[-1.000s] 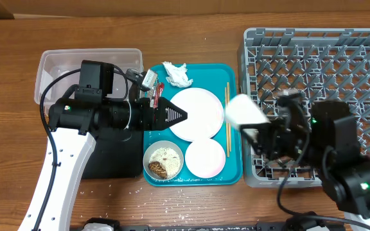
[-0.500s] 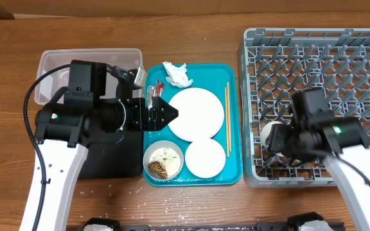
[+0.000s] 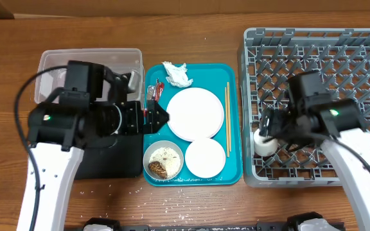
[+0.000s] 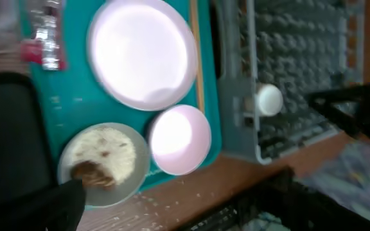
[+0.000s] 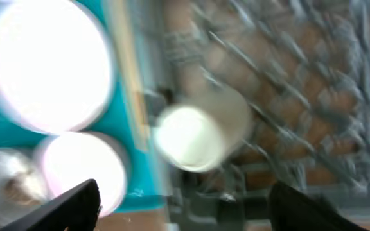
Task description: Sort waste into correct bins and load items into the dishwasher
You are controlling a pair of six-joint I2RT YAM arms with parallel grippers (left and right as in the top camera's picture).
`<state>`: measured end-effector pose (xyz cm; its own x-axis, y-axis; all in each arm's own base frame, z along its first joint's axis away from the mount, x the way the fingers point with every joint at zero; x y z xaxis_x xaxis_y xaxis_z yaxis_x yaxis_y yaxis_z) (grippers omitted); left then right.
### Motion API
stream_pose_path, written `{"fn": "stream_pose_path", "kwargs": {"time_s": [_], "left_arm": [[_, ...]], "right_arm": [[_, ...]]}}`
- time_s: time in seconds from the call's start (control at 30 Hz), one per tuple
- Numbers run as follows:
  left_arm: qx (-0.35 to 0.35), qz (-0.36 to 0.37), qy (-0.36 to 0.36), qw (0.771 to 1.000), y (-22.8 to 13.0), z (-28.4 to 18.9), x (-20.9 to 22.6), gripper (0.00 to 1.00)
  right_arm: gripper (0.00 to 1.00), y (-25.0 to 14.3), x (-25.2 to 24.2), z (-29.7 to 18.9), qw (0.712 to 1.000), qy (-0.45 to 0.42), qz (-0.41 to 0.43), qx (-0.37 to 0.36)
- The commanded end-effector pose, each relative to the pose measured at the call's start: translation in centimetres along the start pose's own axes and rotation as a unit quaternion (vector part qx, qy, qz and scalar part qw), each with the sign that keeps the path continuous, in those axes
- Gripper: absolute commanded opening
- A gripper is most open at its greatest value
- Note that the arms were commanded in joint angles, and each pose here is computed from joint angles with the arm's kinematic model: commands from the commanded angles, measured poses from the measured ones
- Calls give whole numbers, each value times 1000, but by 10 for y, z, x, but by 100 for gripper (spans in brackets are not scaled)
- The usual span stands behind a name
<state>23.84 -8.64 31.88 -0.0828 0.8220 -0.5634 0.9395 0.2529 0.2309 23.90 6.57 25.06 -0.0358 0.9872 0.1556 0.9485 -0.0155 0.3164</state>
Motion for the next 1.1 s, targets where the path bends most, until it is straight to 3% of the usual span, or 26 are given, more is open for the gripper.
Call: {"fn": "stream_pose_path", "kwargs": {"time_s": [0.0, 0.1, 0.23, 0.37, 0.43, 0.5, 0.73, 0.8, 0.87, 1.07], "left_arm": [[-150, -50, 112, 981, 4, -59, 9, 100], [-239, -98, 172, 951, -9, -97, 23, 100], [-292, -114, 201, 928, -30, -125, 35, 100], [-298, -114, 202, 926, -45, -134, 38, 100], [-294, -114, 205, 926, -48, -134, 39, 100], [-290, -115, 208, 927, -49, -133, 40, 100], [-289, -115, 209, 927, -48, -133, 40, 100], [-289, -115, 209, 927, -48, -133, 40, 100], [-289, -115, 209, 927, -48, -133, 40, 100], [-288, -116, 210, 927, -48, -132, 40, 100]], "right_arm": [[78, -2, 40, -29, 990, 82, -100, -56], [78, -14, 69, -23, 981, 105, -156, -40], [76, -32, 95, 15, 974, 91, -209, 10], [71, -37, 93, 63, 977, 20, -204, 58], [59, -39, 95, 83, 975, 15, -204, 88], [53, -42, 96, 102, 971, 10, -206, 119], [52, -62, 90, 149, 952, -8, -223, 208], [41, -64, 89, 158, 952, -8, -222, 209], [24, -62, 91, 160, 954, -1, -222, 200], [4, -60, 95, 161, 956, 10, -219, 193]]}}
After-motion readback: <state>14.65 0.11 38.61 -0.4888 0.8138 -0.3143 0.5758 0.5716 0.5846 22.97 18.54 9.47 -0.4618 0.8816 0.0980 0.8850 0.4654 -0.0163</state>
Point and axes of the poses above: each gripper's point midway between its finger pads, its own z axis out along the fingers, its own x axis along the line the jaws close on, y = z × x, the point moved 6 cm from there along -z, back along the fingers, and after that the axes turned 10 degrees about -z, right-handed, at the moved point
